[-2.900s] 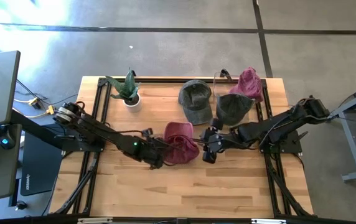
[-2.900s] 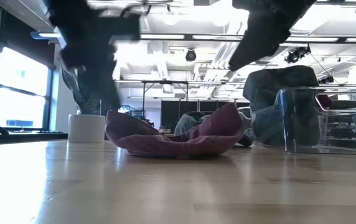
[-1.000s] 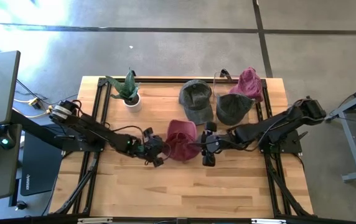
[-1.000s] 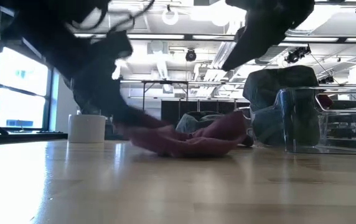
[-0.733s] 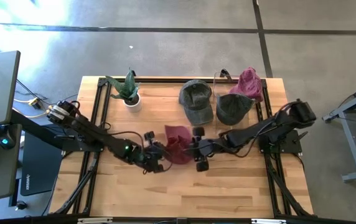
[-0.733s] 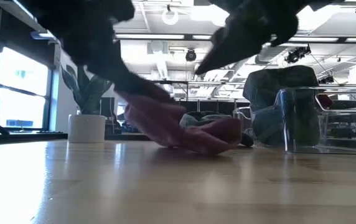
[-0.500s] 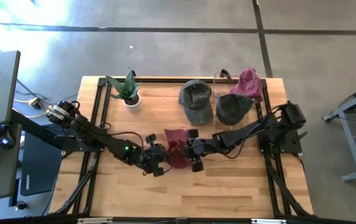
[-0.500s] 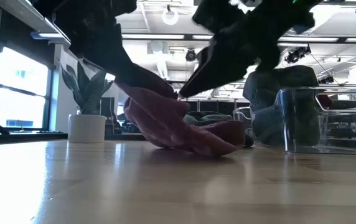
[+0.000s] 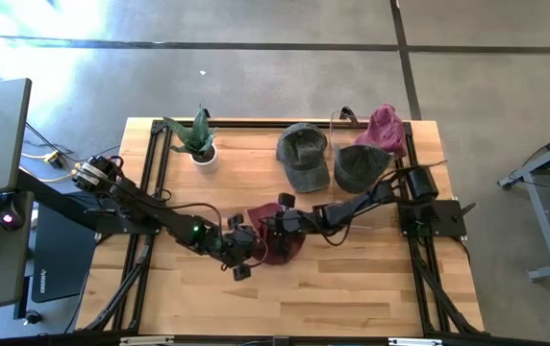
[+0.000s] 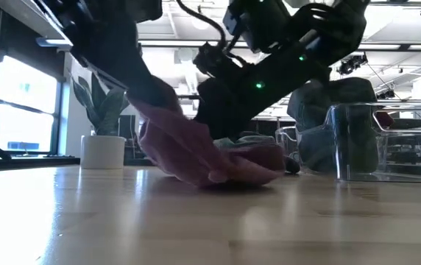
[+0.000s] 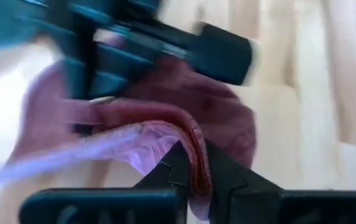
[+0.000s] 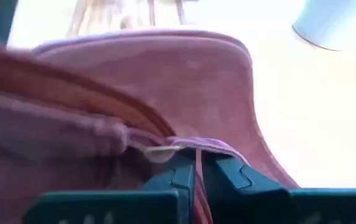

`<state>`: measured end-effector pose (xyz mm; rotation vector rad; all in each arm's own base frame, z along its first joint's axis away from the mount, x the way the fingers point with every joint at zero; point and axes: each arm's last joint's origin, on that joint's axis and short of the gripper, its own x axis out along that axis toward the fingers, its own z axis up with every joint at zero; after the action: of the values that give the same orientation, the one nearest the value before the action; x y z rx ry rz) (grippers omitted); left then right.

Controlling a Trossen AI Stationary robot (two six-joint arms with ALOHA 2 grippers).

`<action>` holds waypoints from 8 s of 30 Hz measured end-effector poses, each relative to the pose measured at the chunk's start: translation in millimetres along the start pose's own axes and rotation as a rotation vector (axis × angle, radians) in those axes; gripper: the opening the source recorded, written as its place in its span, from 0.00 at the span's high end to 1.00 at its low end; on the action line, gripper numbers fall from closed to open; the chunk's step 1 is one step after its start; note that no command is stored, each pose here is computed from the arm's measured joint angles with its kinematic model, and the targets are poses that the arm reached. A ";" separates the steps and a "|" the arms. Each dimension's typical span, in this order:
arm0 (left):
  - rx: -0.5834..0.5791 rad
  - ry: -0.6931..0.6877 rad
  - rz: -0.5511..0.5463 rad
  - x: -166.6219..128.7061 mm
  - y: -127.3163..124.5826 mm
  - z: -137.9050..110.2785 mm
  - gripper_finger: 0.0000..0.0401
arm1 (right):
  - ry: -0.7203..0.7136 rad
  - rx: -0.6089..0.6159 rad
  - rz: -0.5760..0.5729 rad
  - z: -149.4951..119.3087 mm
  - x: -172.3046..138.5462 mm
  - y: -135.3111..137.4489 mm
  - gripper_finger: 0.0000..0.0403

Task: Pick & Place hat
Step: Put the red cap into the top transparent bin

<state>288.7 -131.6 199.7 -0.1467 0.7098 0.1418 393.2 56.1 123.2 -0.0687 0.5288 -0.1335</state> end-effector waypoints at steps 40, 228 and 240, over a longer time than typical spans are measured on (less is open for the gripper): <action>-0.065 0.280 0.183 -5.8 28.0 -47.8 0.55 | 0.268 0.019 0.287 18.2 12.9 22.8 1.00; 0.552 0.000 0.335 -2.4 4.7 10.6 0.82 | 0.094 -0.134 0.229 7.7 -46.1 32.7 0.89; 0.481 0.303 0.686 -34.4 34.1 -16.2 0.57 | 0.044 -0.019 0.176 44.0 -87.3 15.3 0.95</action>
<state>246.5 -103.8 207.3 0.5550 1.0561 0.6055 342.6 85.3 203.1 -0.0371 0.5778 0.0417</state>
